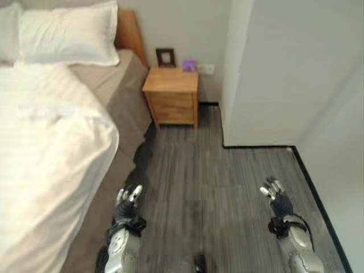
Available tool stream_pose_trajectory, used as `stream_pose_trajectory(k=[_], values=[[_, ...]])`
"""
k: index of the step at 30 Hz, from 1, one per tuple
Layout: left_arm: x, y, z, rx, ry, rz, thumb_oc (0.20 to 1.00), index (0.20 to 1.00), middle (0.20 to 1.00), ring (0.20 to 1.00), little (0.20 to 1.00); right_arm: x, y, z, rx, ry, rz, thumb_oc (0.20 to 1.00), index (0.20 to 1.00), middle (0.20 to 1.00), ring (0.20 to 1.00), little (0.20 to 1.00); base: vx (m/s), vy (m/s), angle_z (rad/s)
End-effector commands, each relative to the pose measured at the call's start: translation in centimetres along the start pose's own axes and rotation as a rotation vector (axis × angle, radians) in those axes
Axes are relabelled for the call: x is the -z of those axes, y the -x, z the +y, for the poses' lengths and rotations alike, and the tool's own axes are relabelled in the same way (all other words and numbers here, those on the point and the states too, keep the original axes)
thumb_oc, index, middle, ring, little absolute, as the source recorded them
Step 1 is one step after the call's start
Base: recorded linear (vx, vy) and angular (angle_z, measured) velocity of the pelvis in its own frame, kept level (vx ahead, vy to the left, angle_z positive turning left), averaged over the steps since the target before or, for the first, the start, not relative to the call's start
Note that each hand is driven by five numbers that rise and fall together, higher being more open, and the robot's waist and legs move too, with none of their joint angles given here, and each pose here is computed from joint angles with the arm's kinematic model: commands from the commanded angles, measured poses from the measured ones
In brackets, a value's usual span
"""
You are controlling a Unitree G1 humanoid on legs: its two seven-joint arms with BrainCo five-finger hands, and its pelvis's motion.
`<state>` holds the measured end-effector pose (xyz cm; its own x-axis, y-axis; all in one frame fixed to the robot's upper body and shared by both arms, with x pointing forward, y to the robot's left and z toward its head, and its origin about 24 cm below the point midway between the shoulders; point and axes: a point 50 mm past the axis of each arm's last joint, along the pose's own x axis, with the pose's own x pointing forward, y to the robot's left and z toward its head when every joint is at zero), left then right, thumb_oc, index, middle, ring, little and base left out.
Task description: Making the bed.
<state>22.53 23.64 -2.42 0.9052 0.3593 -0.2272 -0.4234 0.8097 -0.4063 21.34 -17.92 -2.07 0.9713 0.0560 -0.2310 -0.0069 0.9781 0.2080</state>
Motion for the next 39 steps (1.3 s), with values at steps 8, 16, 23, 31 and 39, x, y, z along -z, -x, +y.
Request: stream_pose_trajectory(k=[8, 16, 23, 31, 39], values=[[-3.4, -0.9, -0.7, 0.149, -0.074, -0.142, 1.0, 1.0, 1.0, 1.0, 1.0, -2.3, 1.2, -1.9, -0.1, 0.01, -0.094, 1.0, 1.0, 1.0, 1.0, 1.0, 0.7, -0.274, 1.75], [-1.0, -1.1, -4.4, 0.316, -0.02, -0.018, 1.0, 1.0, 1.0, 1.0, 1.0, -2.5, 2.1, -3.1, -0.161, -0.009, -0.039, 1.0, 1.0, 1.0, 1.0, 1.0, 0.2, -0.467, 2.74], [1.4, -0.1, -1.5, 0.235, -0.072, 0.082, 1.0, 1.0, 1.0, 1.0, 1.0, -0.8, 2.5, -2.3, -0.162, 0.003, 0.005, 1.0, 1.0, 1.0, 1.0, 1.0, 0.06, -0.109, 0.83], [2.0, 1.0, 1.9, 0.108, -0.049, 0.115, 1.0, 1.0, 1.0, 1.0, 1.0, -0.3, 2.2, 0.0, -0.25, -0.003, 0.02, 1.0, 1.0, 1.0, 1.0, 1.0, 0.04, 0.021, -0.13], [2.0, 1.4, 1.8, 0.12, -0.046, 0.111, 1.0, 1.0, 1.0, 1.0, 1.0, 0.1, 2.2, -0.4, -0.228, 0.006, 0.037, 1.0, 1.0, 1.0, 1.0, 1.0, 0.01, 0.036, -0.02]])
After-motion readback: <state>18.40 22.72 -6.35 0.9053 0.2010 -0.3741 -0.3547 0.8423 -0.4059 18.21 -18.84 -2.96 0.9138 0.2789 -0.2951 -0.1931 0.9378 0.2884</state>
